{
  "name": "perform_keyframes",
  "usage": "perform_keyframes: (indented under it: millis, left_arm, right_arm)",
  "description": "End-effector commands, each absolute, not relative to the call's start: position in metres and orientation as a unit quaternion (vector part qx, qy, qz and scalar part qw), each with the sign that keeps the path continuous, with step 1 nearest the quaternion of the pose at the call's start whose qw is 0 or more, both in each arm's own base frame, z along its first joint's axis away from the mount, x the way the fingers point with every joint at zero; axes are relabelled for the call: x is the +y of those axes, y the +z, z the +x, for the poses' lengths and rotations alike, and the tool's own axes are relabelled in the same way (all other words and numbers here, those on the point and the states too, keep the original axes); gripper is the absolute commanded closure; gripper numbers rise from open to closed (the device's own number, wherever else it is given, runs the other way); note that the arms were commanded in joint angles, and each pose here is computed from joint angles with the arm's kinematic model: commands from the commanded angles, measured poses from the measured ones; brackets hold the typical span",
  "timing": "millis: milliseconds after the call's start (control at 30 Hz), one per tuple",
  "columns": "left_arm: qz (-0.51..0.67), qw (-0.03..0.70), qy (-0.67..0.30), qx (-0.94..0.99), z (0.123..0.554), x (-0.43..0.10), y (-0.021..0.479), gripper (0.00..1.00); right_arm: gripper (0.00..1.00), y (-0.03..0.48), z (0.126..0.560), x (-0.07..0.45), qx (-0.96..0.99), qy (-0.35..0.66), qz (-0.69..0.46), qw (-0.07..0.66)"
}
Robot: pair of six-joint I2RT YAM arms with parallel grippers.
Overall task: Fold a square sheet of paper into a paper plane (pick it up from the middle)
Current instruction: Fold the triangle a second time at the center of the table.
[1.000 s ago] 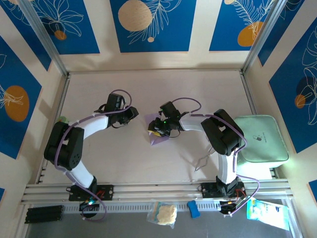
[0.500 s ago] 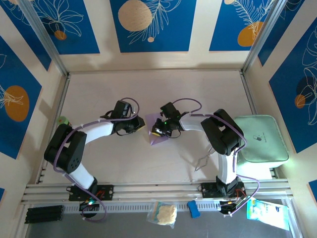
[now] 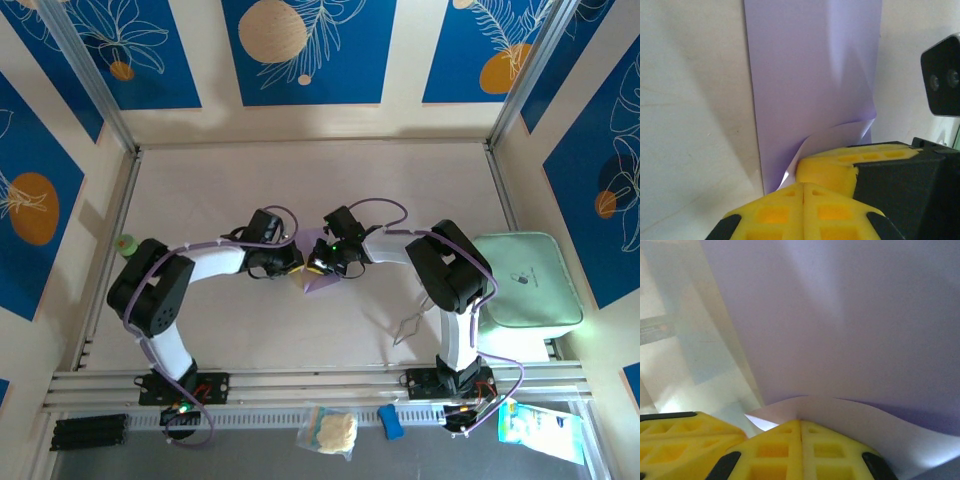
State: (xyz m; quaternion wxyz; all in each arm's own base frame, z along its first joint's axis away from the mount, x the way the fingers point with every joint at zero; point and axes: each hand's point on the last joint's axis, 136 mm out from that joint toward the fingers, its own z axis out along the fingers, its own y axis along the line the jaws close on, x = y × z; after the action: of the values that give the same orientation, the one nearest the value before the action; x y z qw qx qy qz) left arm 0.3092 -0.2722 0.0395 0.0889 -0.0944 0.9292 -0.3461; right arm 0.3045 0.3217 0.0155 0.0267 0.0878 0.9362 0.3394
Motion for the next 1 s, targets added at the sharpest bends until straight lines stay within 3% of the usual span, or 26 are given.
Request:
perform_keyframes:
  millis: [0, 333, 733, 967]
  left_arm:
    - [-0.087, 0.087, -0.342, 0.932, 0.312, -0.279, 0.039, 0.92]
    - [-0.095, 0.08, -0.298, 0.946, 0.313, -0.268, 0.018, 0.95]
    - [-0.094, 0.072, -0.277, 0.953, 0.31, -0.262, 0.009, 0.96]
    - [-0.092, 0.071, -0.28, 0.953, 0.31, -0.264, 0.009, 0.96]
  right_arm:
    - [0.97, -0.012, 0.288, 0.304, 0.951, 0.29, 0.103, -0.01]
    - [0.97, -0.002, 0.29, 0.308, 0.945, 0.312, 0.096, 0.0]
    - [0.95, 0.048, 0.304, 0.317, 0.928, 0.365, 0.04, 0.063]
    - [0.94, 0.024, 0.303, 0.299, 0.94, 0.333, 0.048, 0.058]
